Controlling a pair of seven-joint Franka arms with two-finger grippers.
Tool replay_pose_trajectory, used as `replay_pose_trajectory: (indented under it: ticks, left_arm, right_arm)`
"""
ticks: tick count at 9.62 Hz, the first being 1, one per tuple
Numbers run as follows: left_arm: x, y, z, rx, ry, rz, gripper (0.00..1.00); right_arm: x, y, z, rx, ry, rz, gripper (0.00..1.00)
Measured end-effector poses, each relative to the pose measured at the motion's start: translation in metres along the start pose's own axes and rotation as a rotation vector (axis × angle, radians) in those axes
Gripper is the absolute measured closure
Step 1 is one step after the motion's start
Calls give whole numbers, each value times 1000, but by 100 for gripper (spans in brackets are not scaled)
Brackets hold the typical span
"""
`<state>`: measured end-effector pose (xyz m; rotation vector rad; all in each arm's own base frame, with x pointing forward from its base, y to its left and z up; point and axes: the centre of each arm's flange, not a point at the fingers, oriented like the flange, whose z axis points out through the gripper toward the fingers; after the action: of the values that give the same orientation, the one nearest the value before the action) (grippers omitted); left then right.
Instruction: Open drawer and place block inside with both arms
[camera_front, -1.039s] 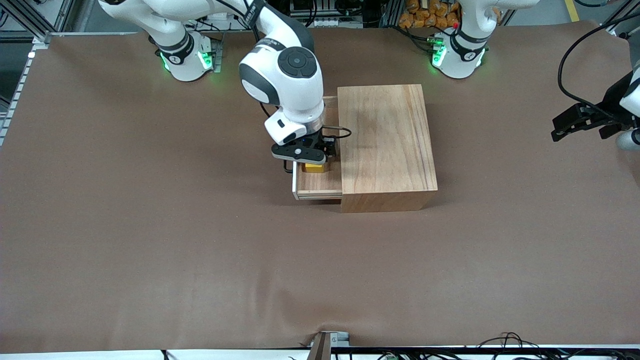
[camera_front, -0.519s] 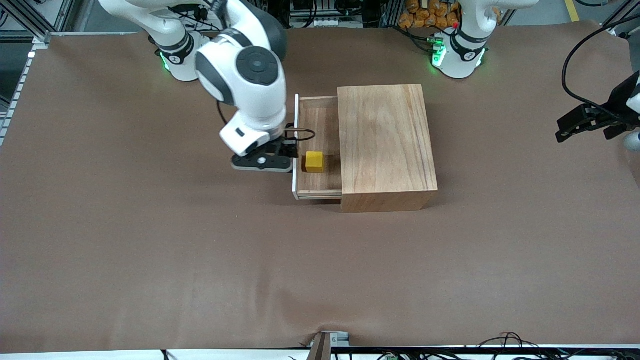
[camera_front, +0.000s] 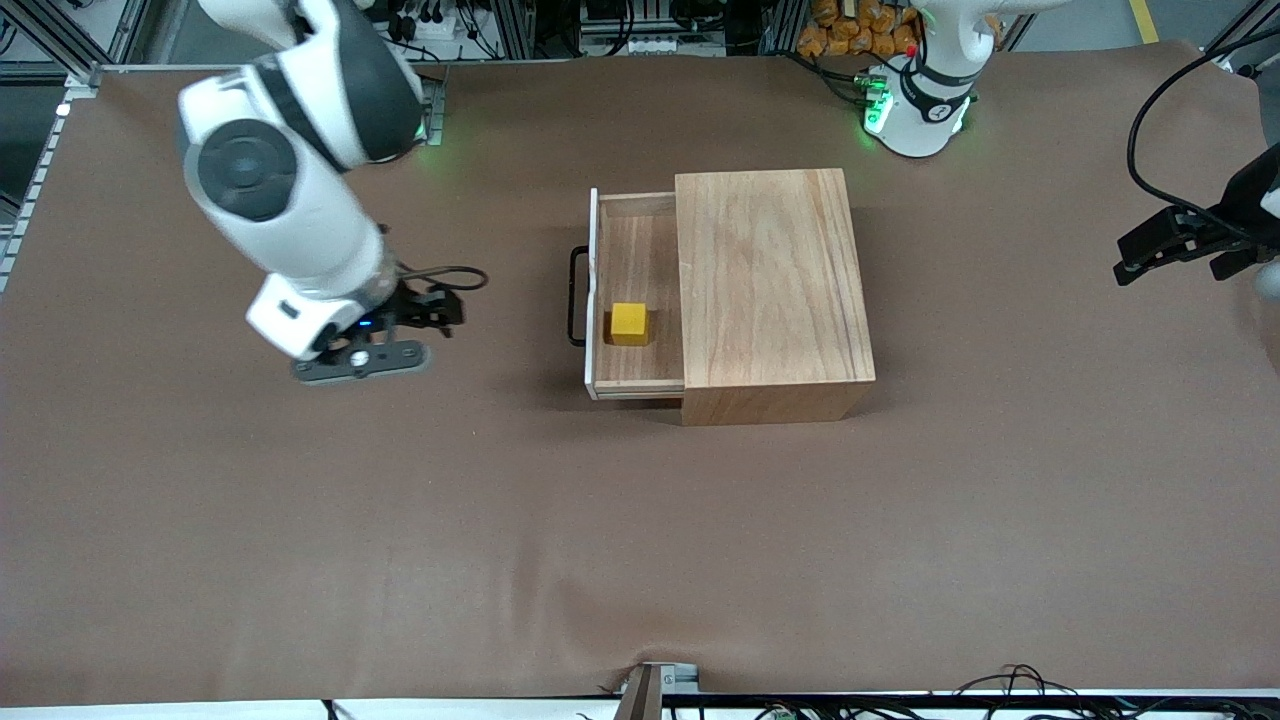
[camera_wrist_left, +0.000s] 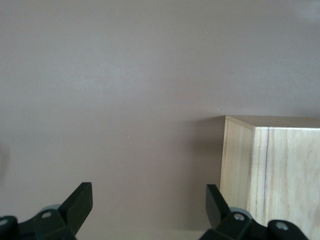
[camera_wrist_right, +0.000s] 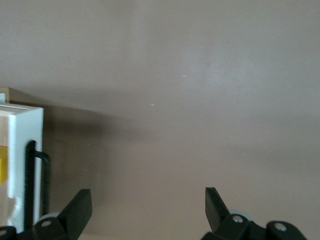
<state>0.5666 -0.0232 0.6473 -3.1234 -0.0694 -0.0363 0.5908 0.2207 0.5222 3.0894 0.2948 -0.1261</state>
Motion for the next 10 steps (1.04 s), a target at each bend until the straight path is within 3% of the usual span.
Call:
replay_pose_trajectory:
  ticks: [4, 8, 10]
  left_arm:
    - [1, -1, 0, -2, 5, 4, 0]
    - [-2, 7, 3, -2, -17, 19, 0]
    - [-6, 11, 9, 1, -56, 27, 0]
  right_arm:
    - [-34, 117, -41, 9, -50, -96, 0]
    - [-68, 184, -63, 0, -27, 14, 0]
    - [-79, 236, -58, 37, -31, 107, 0]
